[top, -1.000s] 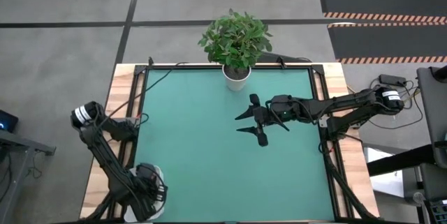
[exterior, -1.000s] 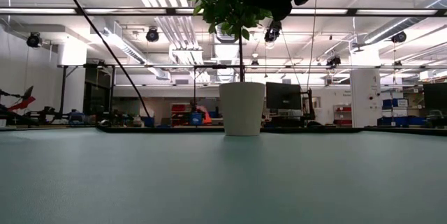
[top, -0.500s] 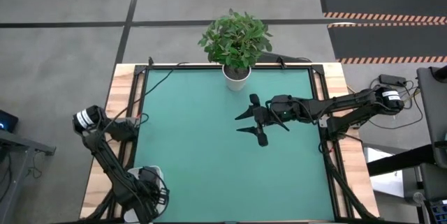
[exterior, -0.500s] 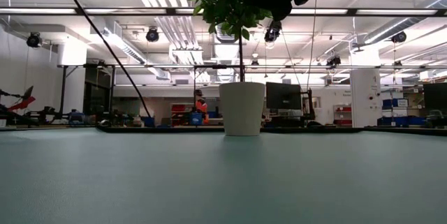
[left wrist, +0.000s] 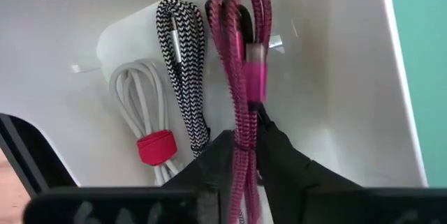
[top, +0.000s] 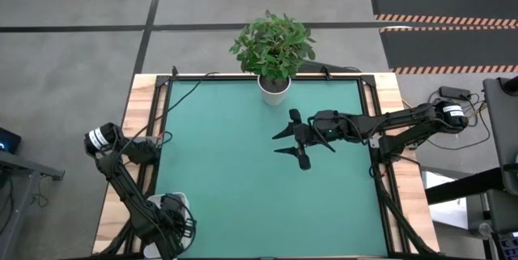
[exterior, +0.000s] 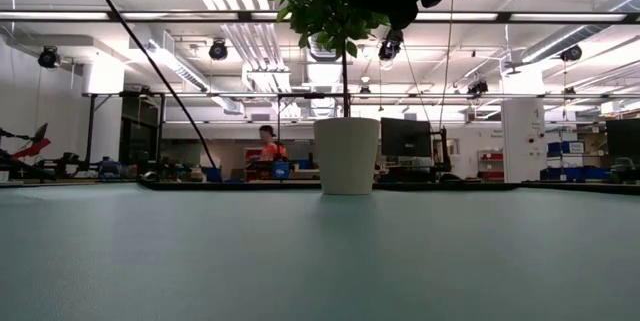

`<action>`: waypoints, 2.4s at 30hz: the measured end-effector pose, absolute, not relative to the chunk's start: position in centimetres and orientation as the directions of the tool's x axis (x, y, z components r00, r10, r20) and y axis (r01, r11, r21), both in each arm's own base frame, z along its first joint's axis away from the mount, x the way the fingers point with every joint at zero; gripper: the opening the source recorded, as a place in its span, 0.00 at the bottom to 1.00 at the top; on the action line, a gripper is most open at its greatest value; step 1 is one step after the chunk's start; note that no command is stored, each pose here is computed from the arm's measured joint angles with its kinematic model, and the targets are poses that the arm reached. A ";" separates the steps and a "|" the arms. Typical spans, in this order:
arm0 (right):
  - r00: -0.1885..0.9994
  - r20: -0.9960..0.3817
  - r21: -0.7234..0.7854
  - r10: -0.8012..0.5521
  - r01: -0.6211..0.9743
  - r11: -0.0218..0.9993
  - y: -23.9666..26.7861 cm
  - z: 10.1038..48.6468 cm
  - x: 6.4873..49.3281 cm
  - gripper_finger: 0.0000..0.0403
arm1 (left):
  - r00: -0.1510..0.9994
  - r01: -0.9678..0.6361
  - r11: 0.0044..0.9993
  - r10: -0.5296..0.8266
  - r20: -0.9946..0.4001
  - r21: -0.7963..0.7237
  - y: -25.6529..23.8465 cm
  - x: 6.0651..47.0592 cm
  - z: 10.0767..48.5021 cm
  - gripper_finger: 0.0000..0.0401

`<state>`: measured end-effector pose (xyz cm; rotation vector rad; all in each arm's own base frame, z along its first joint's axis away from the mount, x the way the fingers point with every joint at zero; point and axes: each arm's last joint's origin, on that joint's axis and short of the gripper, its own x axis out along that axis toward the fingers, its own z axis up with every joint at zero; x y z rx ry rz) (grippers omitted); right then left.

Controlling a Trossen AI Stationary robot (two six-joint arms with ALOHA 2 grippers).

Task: Pick and place USB-C Cables
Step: Put the black pink charger cable into the bin, then return to Home Position

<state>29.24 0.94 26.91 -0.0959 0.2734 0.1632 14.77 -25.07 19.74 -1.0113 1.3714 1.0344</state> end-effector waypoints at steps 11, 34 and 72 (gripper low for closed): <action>0.949 -0.278 -0.071 0.147 -0.173 0.982 0.9 26.9 29.2 0.46 | -0.041 -0.966 0.257 -0.029 -0.999 0.033 -25.2 14.9 20.0 0.18; 0.957 -0.219 -0.150 0.191 -0.226 0.962 2.1 25.5 28.7 0.46 | 0.798 -0.373 0.800 0.018 -0.603 -0.469 -26.1 22.1 27.2 0.17; 0.983 -0.164 -0.246 0.082 -0.121 0.962 -1.2 22.9 27.4 0.46 | 0.935 -0.036 0.990 -0.016 -0.354 -0.139 -8.4 16.1 22.9 0.00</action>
